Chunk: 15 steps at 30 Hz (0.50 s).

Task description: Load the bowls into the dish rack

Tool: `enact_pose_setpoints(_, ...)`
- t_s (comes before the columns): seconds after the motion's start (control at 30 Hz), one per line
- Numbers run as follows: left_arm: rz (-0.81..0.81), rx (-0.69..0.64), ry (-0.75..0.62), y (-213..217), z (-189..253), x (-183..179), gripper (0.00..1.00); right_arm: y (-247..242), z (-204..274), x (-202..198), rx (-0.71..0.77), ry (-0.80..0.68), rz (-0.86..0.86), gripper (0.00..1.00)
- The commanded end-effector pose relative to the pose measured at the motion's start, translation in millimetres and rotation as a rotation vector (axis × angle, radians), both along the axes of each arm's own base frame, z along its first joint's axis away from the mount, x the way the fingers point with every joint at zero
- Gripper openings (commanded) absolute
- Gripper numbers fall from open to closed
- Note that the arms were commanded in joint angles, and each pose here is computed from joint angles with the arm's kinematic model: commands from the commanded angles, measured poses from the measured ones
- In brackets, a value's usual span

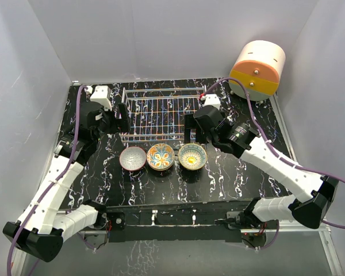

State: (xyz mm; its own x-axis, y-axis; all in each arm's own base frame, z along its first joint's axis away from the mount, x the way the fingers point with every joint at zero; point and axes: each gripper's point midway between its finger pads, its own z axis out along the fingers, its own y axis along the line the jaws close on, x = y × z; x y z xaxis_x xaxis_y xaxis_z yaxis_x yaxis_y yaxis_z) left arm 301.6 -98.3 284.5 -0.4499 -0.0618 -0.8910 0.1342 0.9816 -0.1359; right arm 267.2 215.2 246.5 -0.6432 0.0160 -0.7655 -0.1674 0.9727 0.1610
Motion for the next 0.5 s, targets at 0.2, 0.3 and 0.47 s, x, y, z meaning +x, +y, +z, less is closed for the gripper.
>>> enact_pose_setpoints(0.2, 0.011, 0.014, -0.022, 5.5, 6.9, -5.6, 0.97, 13.4, 38.2, -8.1, 0.01, -0.115, 0.219, 0.98)
enact_pose_setpoints(0.3, 0.017, 0.023, -0.023, 7.6, 7.0, -5.9, 0.97, 15.9, 45.7, -17.7, 0.043, -0.147, 0.287, 0.98)
enact_pose_setpoints(0.47, 0.025, 0.032, -0.017, 9.3, 1.1, -5.4, 0.97, 13.9, 45.7, -30.9, 0.091, -0.17, 0.328, 0.98)
